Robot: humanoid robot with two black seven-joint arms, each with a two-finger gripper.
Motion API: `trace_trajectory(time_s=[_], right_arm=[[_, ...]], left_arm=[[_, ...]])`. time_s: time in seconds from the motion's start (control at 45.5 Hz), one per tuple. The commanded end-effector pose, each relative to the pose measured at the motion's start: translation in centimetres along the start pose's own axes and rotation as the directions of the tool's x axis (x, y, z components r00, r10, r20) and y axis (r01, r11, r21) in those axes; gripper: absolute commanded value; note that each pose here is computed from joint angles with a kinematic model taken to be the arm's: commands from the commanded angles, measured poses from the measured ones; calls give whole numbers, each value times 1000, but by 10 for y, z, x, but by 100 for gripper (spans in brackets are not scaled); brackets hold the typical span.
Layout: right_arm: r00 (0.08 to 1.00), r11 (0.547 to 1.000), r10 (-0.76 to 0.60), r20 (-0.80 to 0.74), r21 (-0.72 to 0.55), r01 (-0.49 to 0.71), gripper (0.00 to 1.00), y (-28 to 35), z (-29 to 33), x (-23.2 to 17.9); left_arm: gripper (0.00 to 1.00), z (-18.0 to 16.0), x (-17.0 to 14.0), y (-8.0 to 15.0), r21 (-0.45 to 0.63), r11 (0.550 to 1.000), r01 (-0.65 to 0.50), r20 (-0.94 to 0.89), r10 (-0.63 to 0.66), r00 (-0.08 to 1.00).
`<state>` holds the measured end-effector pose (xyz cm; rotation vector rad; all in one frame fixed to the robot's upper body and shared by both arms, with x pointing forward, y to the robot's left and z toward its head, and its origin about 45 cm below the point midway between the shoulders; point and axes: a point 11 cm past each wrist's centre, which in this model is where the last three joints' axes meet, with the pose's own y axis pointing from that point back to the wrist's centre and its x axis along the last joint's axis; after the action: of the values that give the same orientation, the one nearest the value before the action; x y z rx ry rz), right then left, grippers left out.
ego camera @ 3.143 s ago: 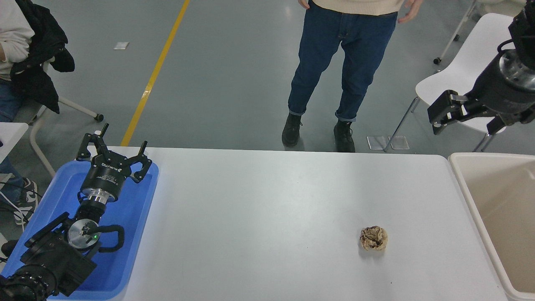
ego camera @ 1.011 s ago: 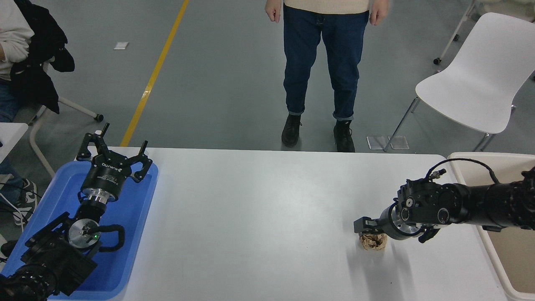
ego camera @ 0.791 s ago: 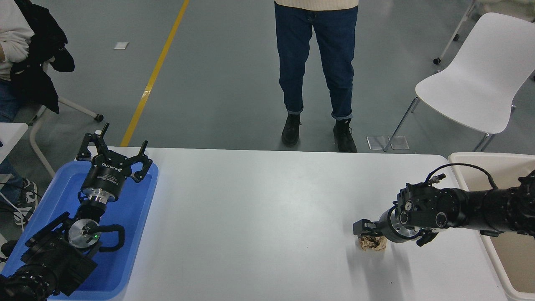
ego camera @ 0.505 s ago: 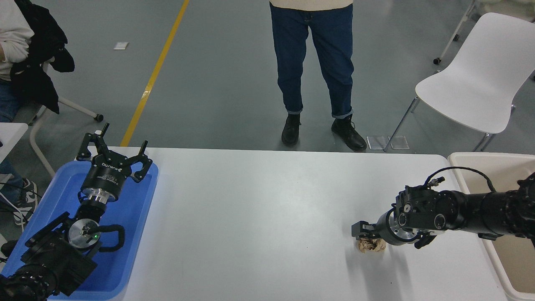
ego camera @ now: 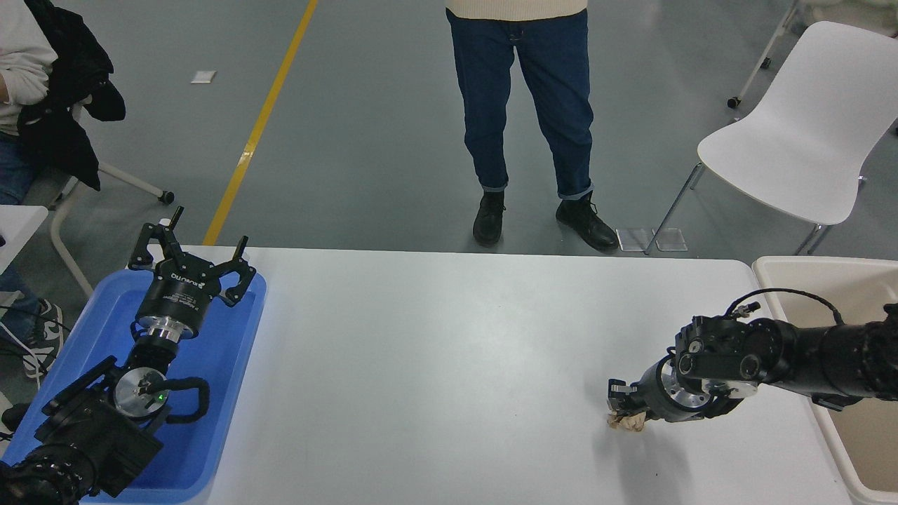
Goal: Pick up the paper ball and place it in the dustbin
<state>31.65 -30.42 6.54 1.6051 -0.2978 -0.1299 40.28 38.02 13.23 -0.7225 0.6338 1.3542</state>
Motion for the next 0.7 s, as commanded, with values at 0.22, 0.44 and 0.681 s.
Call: trace_trajectory(time_s=[0.22, 0.44, 0.681], right_arm=[[980, 986, -147, -134, -104, 134, 0, 65, 22, -1], [921, 984, -169, -352, -108, 139, 0, 129, -18, -14], [853, 968, -249, -458, -127, 215, 0, 199, -55, -3]], left_arm=[[100, 0, 0, 0, 1, 1000, 0, 0, 0, 1000], [100, 0, -1, 0, 1, 1000, 2, -1, -2, 1000], [100, 0, -1, 0, 1, 1000, 2, -1, -2, 1000]])
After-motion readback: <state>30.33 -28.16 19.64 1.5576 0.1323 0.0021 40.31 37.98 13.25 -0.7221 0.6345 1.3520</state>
